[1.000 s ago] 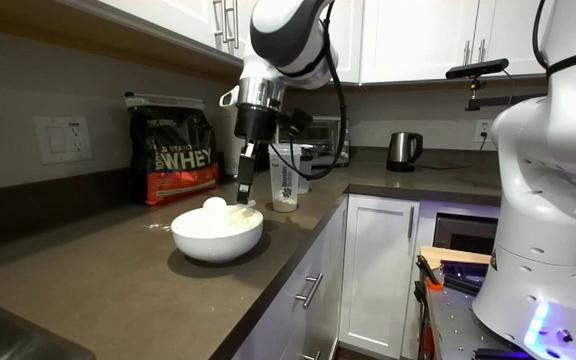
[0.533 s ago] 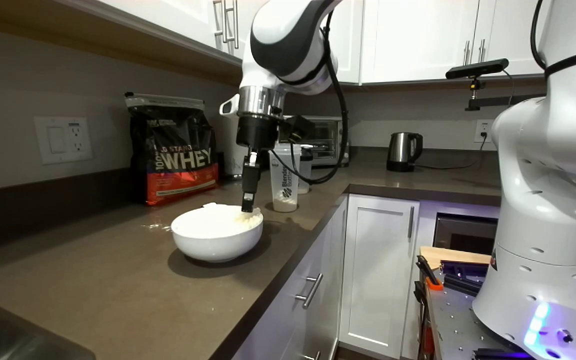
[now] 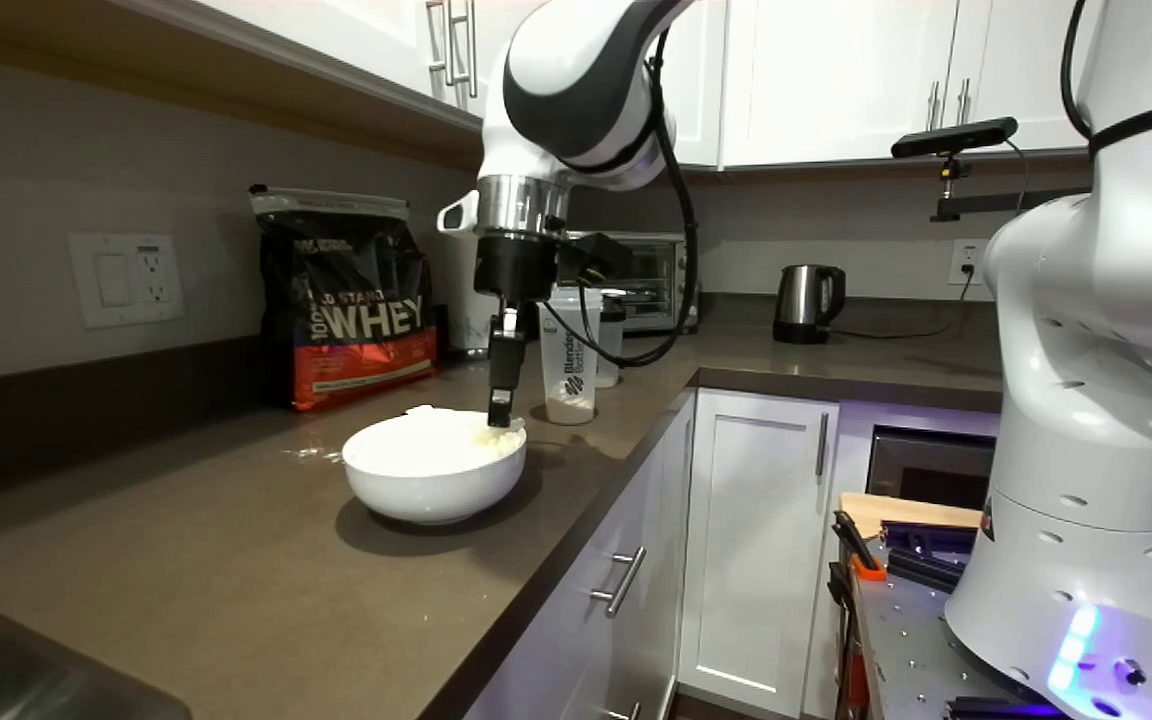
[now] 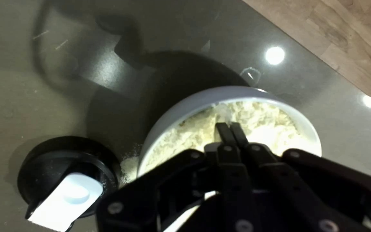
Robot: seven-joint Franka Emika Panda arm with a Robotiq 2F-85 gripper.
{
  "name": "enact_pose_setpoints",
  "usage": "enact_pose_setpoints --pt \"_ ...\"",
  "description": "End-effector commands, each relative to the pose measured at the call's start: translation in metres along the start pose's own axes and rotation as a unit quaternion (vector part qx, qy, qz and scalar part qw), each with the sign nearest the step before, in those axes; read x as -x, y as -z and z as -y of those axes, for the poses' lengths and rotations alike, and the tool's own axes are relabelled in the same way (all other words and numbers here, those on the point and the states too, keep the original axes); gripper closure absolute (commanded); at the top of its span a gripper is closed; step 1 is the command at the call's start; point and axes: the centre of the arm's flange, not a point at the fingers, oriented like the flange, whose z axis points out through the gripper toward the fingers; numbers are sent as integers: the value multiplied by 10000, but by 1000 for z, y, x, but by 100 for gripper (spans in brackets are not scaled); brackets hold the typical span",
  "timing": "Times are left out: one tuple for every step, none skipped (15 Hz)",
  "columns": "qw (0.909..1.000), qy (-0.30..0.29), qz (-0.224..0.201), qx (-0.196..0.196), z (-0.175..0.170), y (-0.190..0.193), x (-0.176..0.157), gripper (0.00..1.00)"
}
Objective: Scoop some powder and put it in the bottle
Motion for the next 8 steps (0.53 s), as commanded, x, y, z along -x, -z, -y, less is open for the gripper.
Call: enact_pose_setpoints --pt "9999 29 23 135 5 1 7 97" --pt "9999 37 28 135 7 1 7 88" --pt "9999 45 41 133 8 1 7 72" --pt "9999 56 48 139 10 1 7 67" --pt "9999 73 63 132 11 1 8 61" --pt "9998 89 73 139 12 2 8 56" --pt "9998 114 89 145 14 3 8 49" --pt "9998 143 100 129 15 5 8 43"
